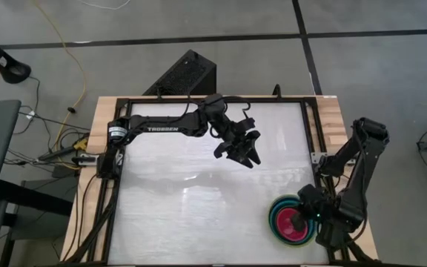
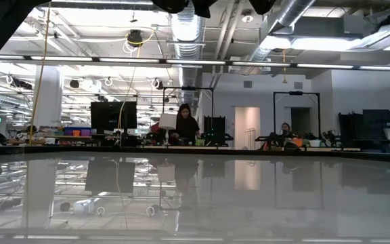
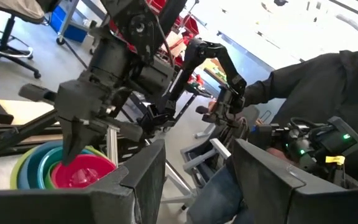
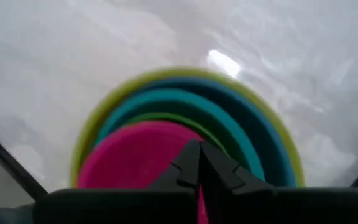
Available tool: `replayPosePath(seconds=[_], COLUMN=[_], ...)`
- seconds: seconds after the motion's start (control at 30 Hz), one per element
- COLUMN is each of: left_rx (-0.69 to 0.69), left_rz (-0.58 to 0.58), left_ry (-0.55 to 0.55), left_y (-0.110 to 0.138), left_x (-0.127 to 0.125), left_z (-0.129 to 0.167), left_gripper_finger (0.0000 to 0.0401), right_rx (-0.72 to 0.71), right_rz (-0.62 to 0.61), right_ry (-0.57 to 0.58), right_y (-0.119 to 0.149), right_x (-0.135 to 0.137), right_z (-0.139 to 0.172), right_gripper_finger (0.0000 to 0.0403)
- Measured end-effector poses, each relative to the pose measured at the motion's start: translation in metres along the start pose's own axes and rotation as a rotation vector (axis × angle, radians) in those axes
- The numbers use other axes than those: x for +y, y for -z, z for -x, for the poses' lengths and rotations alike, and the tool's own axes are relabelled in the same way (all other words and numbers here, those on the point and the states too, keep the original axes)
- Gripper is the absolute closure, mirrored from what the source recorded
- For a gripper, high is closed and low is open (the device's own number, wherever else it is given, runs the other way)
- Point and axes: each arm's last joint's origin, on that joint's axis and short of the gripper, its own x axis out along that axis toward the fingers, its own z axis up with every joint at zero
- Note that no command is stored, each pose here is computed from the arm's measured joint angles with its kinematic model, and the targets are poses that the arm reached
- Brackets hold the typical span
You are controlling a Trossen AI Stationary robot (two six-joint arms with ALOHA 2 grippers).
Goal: Nest bowls inside each other
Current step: Stack the red bowl on the green bowl
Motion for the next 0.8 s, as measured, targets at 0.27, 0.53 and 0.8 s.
replayPosePath(seconds=[0.27, 0.53, 0.8], left_rx=[0.000, 0.000, 0.004], left_rz=[-0.005, 0.000, 0.002], left_ry=[0.000, 0.000, 0.004], left_y=[0.000, 0.000, 0.000], left_x=[0.000, 0.000, 0.000], left_z=[0.000, 0.000, 0.000], left_gripper_finger=[0.0225, 0.0225, 0.0225], right_rx=[0.027, 0.011, 0.027], right_rz=[-0.045, -0.063, -0.113], right_ry=[0.020, 0.039, 0.002], right_y=[0.010, 0.001, -0.001], right_x=[-0.006, -0.019, -0.026], right_z=[-0.028, -0.034, -0.046], right_gripper_finger=[0.0384, 0.0384, 0.0382])
